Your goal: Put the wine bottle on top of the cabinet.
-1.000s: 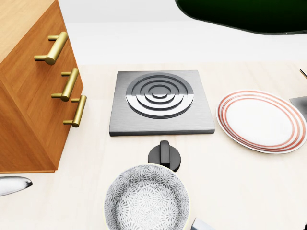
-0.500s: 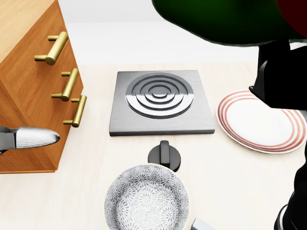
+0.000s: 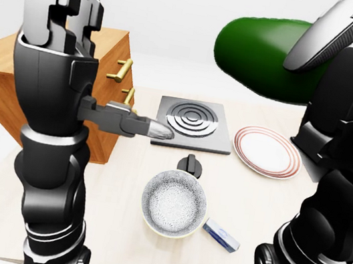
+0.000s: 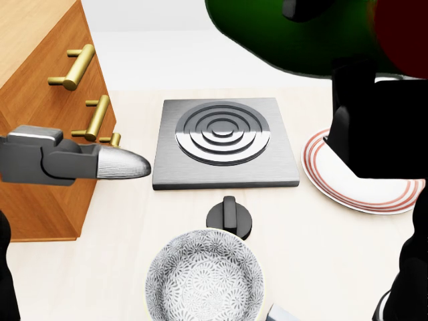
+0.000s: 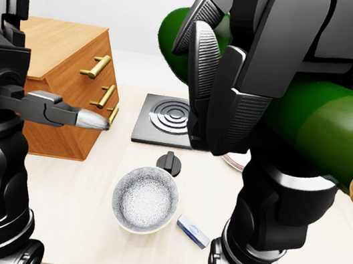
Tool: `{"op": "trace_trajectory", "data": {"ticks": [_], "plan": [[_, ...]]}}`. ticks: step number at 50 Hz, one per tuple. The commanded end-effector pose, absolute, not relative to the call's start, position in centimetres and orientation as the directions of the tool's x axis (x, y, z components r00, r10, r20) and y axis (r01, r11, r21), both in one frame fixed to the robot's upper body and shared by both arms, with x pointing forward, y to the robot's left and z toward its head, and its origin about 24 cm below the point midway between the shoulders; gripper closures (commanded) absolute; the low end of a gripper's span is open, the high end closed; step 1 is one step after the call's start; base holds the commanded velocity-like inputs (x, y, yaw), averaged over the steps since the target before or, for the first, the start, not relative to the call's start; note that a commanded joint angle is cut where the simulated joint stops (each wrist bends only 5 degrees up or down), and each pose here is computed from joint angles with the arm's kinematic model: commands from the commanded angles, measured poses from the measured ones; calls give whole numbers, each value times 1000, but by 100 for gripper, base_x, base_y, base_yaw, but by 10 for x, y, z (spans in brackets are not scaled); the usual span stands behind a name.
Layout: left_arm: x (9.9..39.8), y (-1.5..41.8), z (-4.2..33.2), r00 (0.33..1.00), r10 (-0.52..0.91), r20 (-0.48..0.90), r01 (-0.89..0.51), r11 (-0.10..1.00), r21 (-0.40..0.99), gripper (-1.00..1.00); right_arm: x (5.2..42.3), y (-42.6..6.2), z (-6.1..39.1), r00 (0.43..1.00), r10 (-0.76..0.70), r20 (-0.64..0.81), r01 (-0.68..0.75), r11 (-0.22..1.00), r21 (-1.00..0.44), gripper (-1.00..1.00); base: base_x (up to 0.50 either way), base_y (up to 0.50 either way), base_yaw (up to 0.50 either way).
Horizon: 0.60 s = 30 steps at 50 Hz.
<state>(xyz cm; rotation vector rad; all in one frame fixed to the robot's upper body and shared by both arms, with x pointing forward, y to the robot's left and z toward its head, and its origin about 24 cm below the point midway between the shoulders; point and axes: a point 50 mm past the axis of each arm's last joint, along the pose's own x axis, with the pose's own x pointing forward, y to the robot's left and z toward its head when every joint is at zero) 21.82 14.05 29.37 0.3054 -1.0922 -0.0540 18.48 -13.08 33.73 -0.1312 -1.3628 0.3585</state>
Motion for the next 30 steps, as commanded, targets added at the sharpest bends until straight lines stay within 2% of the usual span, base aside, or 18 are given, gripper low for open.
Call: {"op": "trace_trajectory", "data": {"ticks": [1, 5, 8, 12, 24, 30], "plan": [[203, 121, 305, 373, -257, 892, -98, 945, 313, -100, 186, -133, 338, 175, 244, 954, -234, 951, -200, 100, 0, 0, 0], [205, 114, 305, 374, -275, 886, -97, 938, 332, -100, 186, -133, 338, 172, 243, 955, -231, 952, -201, 100, 0, 0, 0], [217, 108, 302, 417, -283, 864, -89, 933, 348, -100, 187, -134, 337, 179, 239, 954, -232, 953, -195, 100, 0, 0, 0], [223, 101, 300, 439, -299, 848, -105, 920, 379, -100, 189, -134, 335, 196, 238, 951, -236, 953, -190, 100, 0, 0, 0], [236, 86, 302, 466, -318, 826, -82, 914, 398, -100, 189, -135, 333, 203, 230, 952, -241, 954, -179, 100, 0, 0, 0], [256, 83, 290, 547, -290, 785, -37, 929, 369, -100, 182, -137, 334, 176, 212, 961, -246, 955, -166, 100, 0, 0, 0]]}}
